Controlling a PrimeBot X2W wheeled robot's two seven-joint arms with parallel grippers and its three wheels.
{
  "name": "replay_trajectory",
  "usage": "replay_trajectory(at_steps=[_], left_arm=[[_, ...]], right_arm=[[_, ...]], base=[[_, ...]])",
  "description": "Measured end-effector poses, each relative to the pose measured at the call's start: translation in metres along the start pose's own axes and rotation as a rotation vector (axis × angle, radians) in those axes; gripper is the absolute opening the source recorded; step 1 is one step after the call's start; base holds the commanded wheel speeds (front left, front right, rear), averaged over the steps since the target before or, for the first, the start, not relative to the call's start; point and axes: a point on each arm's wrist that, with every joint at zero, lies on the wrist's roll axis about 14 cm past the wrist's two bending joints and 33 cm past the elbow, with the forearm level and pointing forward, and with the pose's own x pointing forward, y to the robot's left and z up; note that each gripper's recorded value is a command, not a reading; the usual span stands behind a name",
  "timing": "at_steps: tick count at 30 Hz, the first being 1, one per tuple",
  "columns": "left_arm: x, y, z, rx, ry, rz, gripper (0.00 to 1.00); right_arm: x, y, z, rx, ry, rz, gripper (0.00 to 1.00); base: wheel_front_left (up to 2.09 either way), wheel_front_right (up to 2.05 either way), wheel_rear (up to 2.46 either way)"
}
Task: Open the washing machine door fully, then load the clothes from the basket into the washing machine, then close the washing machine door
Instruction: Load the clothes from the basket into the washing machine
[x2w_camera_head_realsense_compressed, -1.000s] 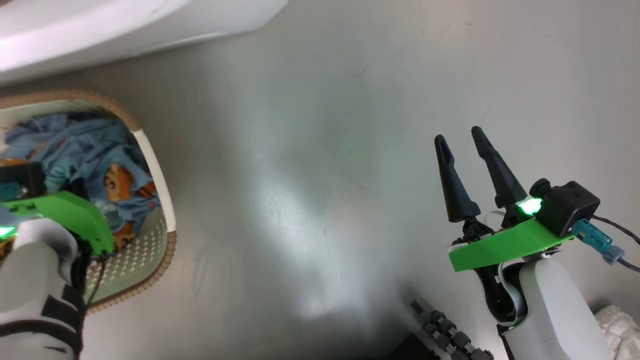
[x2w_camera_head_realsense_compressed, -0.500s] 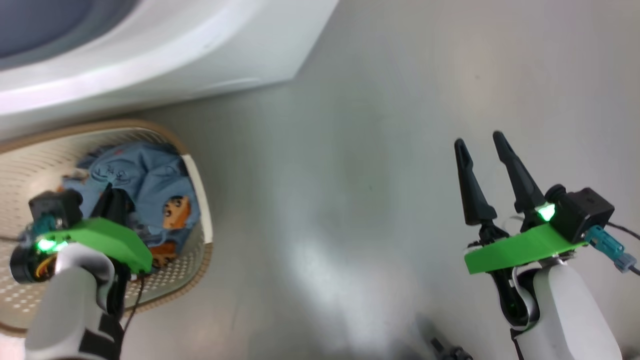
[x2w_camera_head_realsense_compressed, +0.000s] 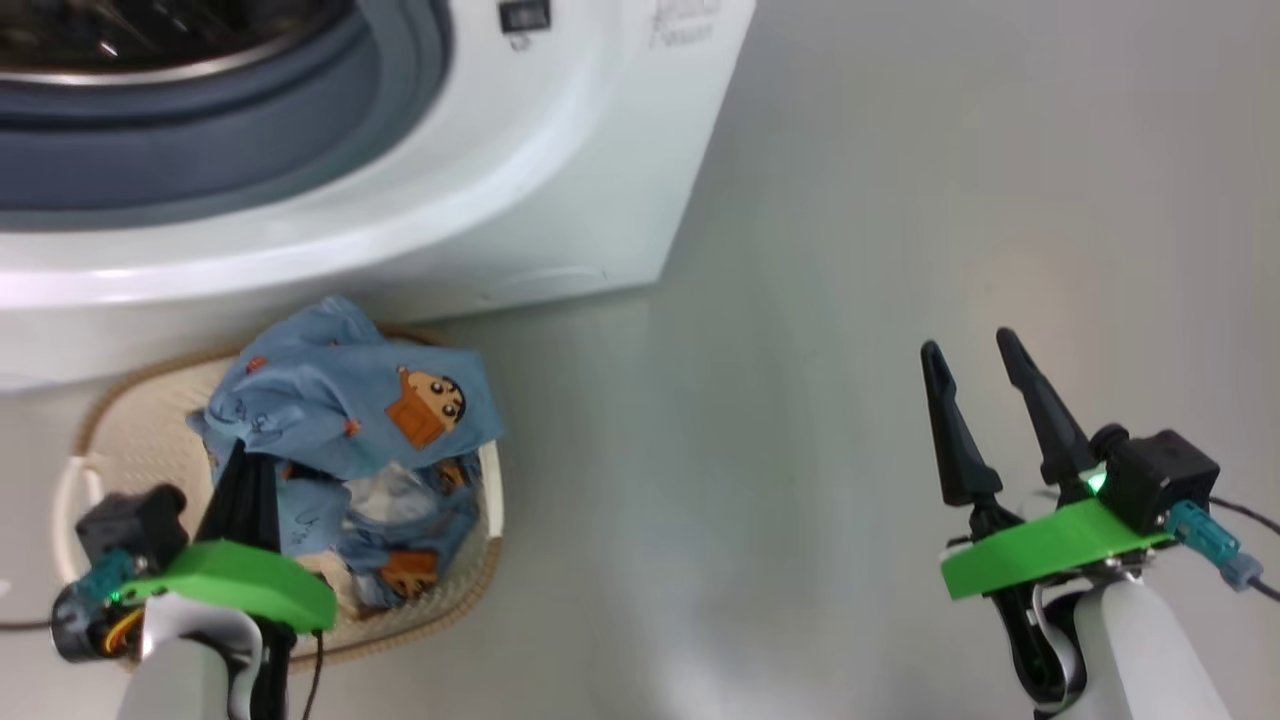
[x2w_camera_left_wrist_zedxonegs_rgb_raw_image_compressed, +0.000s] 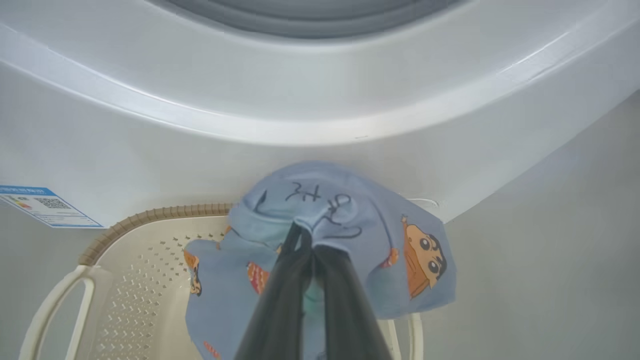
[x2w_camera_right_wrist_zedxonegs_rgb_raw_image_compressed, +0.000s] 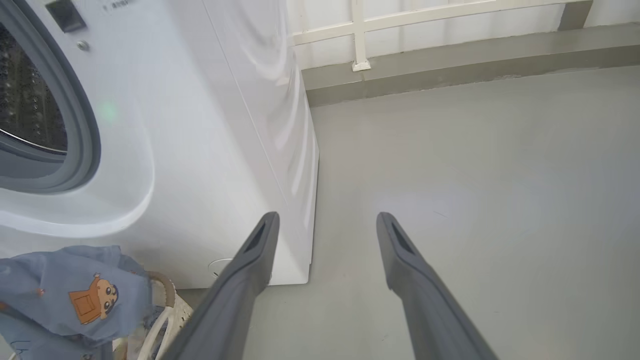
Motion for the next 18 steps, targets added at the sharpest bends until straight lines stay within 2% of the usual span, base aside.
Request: replay_trajectory(at_steps=[18], left_arm=[[-0.094,-0.009,0.130,0.003,-0.402,-0.024,0.00]], right_arm=[[-0.039,0.025,0.054,0.002,-0.128,0.061,1.00]], base=[[0.00,0.00,0.00]])
